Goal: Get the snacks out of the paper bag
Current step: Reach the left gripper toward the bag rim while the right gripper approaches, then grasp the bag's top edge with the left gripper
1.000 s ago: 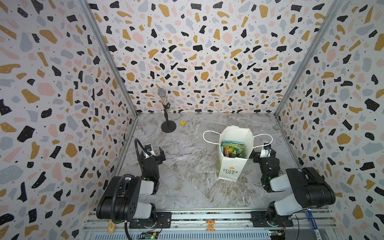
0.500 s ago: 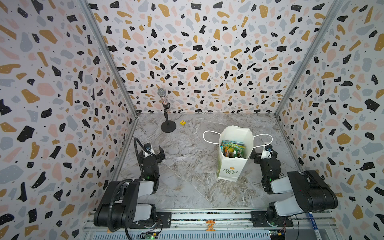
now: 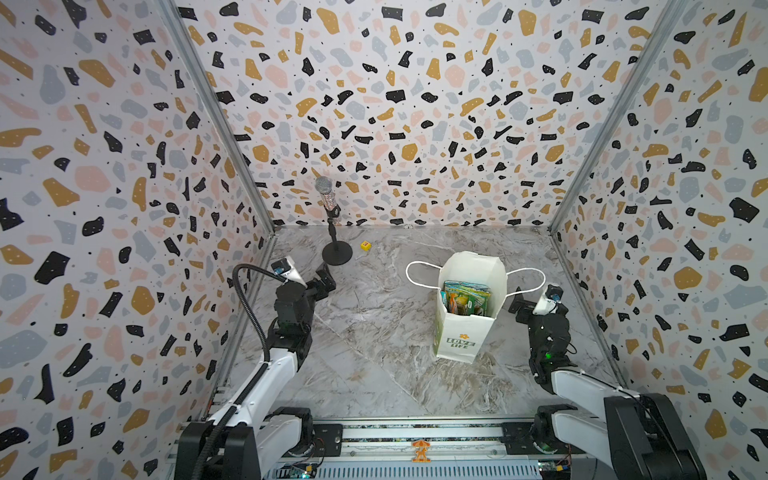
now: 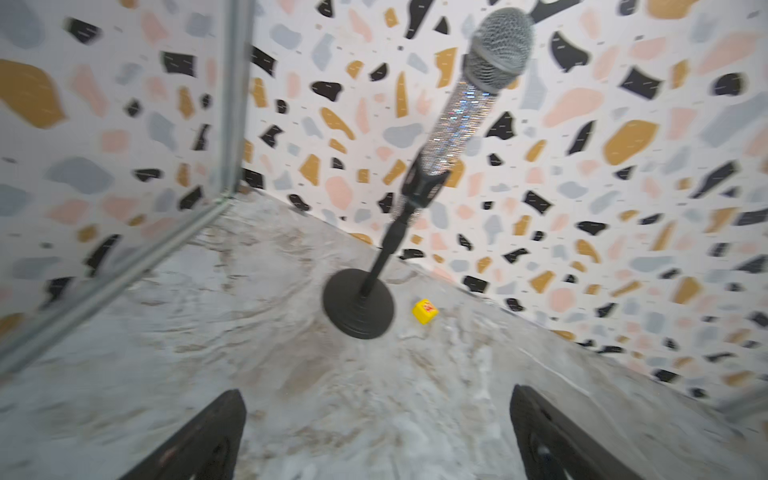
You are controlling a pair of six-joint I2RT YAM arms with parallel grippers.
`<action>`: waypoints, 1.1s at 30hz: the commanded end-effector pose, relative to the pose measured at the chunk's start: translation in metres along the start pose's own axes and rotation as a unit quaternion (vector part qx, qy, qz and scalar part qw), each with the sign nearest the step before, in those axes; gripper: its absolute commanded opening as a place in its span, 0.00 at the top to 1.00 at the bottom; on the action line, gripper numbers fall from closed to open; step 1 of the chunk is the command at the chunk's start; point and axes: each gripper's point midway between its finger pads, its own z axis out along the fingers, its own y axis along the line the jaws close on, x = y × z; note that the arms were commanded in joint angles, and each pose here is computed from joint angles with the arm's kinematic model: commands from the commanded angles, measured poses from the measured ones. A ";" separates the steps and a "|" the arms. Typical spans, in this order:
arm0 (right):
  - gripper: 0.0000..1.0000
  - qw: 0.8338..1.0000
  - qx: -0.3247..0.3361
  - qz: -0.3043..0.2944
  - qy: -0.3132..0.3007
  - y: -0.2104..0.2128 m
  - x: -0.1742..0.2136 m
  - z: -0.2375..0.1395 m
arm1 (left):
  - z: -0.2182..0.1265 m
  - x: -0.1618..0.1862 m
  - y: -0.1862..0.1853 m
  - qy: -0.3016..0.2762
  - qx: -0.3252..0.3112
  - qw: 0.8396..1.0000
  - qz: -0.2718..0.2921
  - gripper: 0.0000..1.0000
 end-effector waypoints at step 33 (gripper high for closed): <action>0.01 0.962 -0.180 0.105 0.176 0.069 0.034 -0.026 | -0.070 0.023 -0.290 0.182 0.434 0.862 -0.188 0.49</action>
